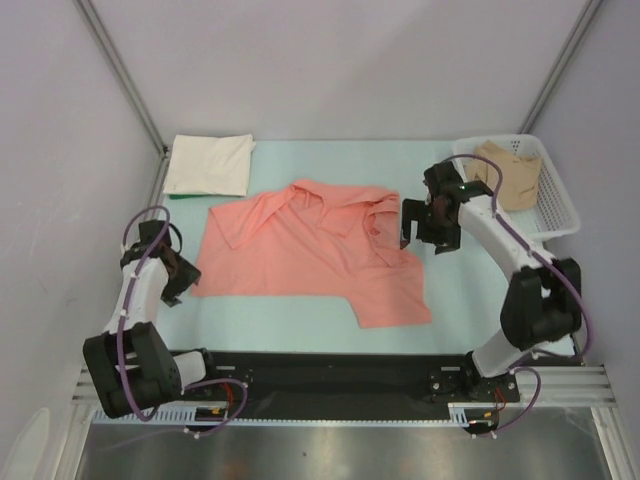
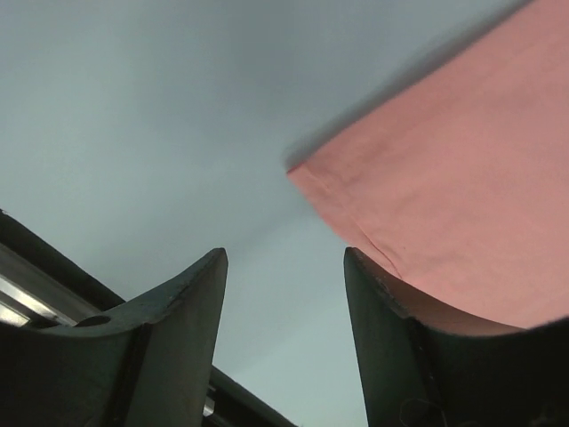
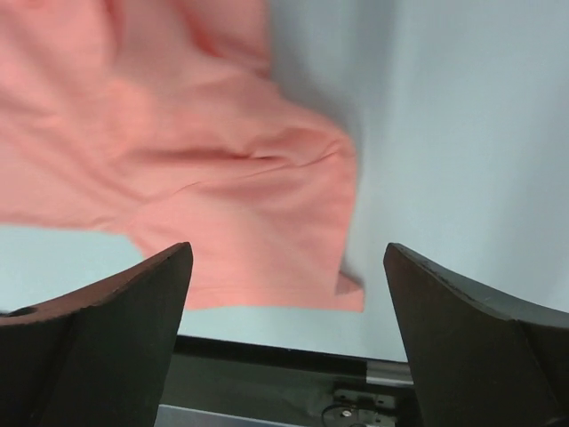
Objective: Fold and stack the t-shirts
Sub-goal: Flatten the tshirt out
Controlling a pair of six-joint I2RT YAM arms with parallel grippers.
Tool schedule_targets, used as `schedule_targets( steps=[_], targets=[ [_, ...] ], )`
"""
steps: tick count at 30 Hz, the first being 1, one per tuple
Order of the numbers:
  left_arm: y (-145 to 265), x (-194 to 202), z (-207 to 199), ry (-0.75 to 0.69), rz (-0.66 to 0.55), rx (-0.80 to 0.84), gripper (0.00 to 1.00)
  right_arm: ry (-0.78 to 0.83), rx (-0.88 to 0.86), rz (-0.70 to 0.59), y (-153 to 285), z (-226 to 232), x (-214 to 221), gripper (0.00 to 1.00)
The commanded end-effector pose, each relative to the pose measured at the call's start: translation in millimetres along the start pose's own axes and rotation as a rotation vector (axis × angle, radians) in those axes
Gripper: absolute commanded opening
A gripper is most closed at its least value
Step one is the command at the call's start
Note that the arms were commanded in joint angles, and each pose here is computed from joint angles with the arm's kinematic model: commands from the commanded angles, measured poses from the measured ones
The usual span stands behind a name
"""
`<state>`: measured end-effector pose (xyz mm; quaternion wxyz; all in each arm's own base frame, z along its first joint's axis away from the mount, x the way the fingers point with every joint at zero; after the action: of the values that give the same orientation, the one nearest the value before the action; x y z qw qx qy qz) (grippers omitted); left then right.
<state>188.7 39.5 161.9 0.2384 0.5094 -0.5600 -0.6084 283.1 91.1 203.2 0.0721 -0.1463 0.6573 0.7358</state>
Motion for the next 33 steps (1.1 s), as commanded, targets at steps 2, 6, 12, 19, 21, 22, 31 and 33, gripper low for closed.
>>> schedule_targets(
  steps=[2, 6, 12, 19, 21, 22, 31, 33],
  targets=[
    [-16.6, -4.1, -10.2, 0.088, 0.053, 0.085, 0.61, -0.003, -0.109, -0.077, 44.7, 13.3, 32.6, 0.93],
    [-30.0, 1.5, -5.4, 0.089, 0.063, 0.035, 0.61, -0.031, -0.157, -0.101, 51.7, 14.7, 55.8, 0.87],
    [-37.2, -2.0, -0.9, 0.075, 0.024, -0.032, 0.6, -0.053, -0.207, -0.06, 43.4, 16.1, 76.2, 0.8],
    [-50.5, -6.9, -3.6, 0.103, 0.039, -0.057, 0.51, -0.124, -0.221, -0.038, 32.8, 6.8, 84.1, 0.64],
    [-54.1, -8.9, -7.5, 0.113, 0.044, -0.053, 0.51, -0.139, -0.239, -0.042, 32.0, 5.1, 82.2, 0.63],
    [-56.9, -11.3, -8.5, 0.114, 0.038, -0.069, 0.52, -0.139, -0.242, -0.047, 32.3, 4.7, 81.6, 0.64],
    [-58.3, -15.1, -15.1, 0.105, 0.049, -0.039, 0.5, -0.146, -0.242, -0.044, 29.9, -0.7, 79.6, 0.62],
    [-47.8, -13.5, -12.9, 0.114, 0.052, -0.018, 0.49, -0.15, -0.246, -0.055, 31.2, -0.8, 78.2, 0.62]
  ],
)
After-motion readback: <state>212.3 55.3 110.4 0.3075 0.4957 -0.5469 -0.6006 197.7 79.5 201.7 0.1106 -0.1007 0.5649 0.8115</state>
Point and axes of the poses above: each gripper's point midway between its finger pads, its own y axis back along the fingers, its own z axis along the line the jaws close on, x = y × z, the point moved 10 cm from there along y, back along the fingers, and after that the axes turned 12 degrees about y, right-handed, at the moved point
